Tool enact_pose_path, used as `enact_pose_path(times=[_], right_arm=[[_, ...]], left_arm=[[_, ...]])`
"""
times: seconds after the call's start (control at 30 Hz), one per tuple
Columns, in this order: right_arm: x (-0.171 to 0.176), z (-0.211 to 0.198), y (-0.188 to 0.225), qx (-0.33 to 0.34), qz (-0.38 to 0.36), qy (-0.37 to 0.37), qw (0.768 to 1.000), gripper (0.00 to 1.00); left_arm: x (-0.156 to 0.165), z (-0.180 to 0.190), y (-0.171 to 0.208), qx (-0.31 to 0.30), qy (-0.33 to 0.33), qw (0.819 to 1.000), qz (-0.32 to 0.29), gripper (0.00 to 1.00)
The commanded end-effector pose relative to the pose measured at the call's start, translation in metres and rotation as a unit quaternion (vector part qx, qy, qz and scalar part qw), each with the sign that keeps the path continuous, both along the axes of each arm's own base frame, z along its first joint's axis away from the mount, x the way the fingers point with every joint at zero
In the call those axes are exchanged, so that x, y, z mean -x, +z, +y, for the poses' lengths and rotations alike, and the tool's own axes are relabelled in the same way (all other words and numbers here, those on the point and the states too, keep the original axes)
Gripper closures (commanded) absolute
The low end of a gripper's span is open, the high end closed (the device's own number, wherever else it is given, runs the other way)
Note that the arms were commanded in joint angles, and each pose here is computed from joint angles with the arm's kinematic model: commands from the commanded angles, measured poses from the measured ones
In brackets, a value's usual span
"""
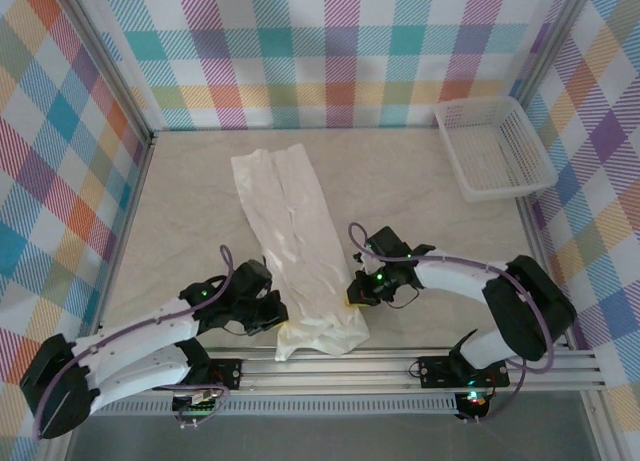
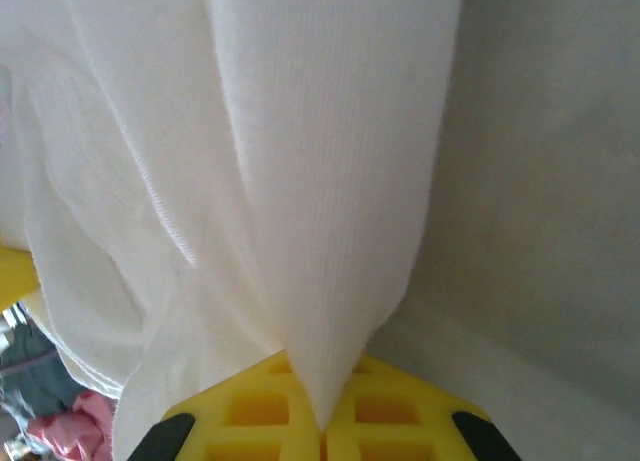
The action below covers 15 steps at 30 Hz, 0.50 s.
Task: Fold the inside-out t-shirt
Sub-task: Fold the T-shirt at the center of the table.
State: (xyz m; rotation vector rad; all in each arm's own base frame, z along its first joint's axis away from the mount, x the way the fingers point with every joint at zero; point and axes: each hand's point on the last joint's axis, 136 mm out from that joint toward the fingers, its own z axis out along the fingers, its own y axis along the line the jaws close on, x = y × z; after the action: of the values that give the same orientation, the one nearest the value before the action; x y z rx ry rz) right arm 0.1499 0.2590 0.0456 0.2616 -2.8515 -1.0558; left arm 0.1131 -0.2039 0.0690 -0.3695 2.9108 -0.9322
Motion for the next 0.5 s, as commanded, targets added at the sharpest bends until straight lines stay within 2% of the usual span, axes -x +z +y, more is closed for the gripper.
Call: enact_pose_path(times=[0.0, 0.1, 0.23, 0.33, 0.47], right_arm=[[0.014, -0.001, 0.015, 0.0, 0.013, 0.008, 1.0, 0.97], [-0.003, 0.006, 0.039, -0.008, -0.027, 0.006, 1.0, 0.97], [-0.043, 0.023, 0.076, -0.008, -0.104, 0.001, 0.994, 0.97], [-0.089, 0.038, 0.104, -0.003, -0.177, 0.002, 0.984, 0.97], [-0.157, 0.06, 0.135, -0.009, -0.245, -0.009, 0.969, 0.99]], left_arm=[[0.017, 0.015, -0.004, -0.017, 0.038, 0.999, 0.03, 1.0], [0.005, 0.023, 0.015, -0.028, 0.055, 0.998, -0.007, 1.0], [-0.029, 0.035, 0.051, -0.036, 0.09, 0.993, -0.069, 1.0], [-0.067, 0.044, 0.082, -0.018, 0.124, 0.985, -0.117, 1.0], [-0.135, 0.058, 0.129, -0.017, 0.143, 0.971, -0.189, 1.0]])
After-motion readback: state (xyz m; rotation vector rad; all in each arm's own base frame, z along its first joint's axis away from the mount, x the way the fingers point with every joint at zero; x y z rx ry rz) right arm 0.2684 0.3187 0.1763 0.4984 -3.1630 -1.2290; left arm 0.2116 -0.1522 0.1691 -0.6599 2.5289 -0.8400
